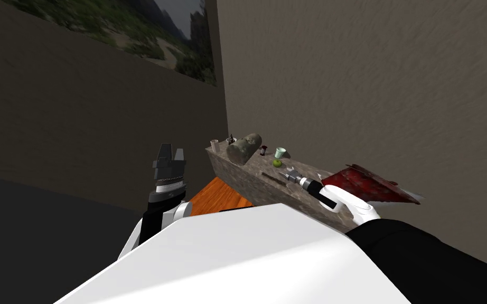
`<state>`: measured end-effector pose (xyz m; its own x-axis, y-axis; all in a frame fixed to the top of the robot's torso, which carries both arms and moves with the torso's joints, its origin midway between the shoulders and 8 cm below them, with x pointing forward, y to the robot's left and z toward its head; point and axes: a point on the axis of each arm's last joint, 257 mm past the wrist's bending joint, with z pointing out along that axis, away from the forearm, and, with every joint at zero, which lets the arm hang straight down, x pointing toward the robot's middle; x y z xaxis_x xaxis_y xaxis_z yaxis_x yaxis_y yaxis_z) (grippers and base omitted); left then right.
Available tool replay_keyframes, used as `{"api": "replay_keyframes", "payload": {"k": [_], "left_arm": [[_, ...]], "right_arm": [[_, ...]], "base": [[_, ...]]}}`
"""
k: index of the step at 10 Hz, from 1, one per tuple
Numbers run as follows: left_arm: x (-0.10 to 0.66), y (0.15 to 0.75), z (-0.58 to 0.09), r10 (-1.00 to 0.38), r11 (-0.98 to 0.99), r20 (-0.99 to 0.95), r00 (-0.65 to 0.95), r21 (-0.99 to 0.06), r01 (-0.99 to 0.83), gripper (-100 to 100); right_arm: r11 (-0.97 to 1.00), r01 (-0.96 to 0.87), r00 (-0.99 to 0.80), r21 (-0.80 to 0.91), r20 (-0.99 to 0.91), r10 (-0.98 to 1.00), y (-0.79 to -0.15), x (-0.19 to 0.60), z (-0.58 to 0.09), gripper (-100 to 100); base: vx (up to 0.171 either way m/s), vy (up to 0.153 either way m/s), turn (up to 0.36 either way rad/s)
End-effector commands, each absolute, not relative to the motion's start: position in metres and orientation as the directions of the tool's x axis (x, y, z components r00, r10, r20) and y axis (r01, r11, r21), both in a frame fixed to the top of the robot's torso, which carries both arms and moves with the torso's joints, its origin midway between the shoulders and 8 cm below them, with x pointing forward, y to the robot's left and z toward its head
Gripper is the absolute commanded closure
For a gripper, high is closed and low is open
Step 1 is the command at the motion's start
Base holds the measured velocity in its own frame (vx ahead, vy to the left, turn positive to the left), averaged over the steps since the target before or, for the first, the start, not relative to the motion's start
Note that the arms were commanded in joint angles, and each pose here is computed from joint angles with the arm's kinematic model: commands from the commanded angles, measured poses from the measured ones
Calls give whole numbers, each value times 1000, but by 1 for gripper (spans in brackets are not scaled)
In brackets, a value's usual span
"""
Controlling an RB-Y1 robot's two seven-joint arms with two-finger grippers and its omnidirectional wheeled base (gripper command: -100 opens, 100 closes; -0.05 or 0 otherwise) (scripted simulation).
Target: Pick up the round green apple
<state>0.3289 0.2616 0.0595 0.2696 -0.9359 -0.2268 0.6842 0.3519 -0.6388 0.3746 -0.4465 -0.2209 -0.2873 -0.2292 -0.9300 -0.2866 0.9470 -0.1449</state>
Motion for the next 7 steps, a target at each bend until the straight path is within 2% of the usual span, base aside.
{"api": "replay_keyframes", "payload": {"k": [1, 5, 7], "left_arm": [[329, 262, 60, -936, 352, -227, 270, -639, 684, 0], [329, 262, 59, -936, 352, -227, 270, -639, 684, 0], [329, 262, 59, -936, 352, -227, 270, -639, 684, 0]], "right_arm": [[931, -297, -315, -210, -899, -304, -463, 369, -228, -100], [868, -341, -384, -360, -790, -478, -508, 350, -244, -100], [848, -355, -401, -394, -755, -519, -520, 344, -248, -100]], "base": [[3, 37, 205], [36, 37, 166], [61, 28, 80]]}}
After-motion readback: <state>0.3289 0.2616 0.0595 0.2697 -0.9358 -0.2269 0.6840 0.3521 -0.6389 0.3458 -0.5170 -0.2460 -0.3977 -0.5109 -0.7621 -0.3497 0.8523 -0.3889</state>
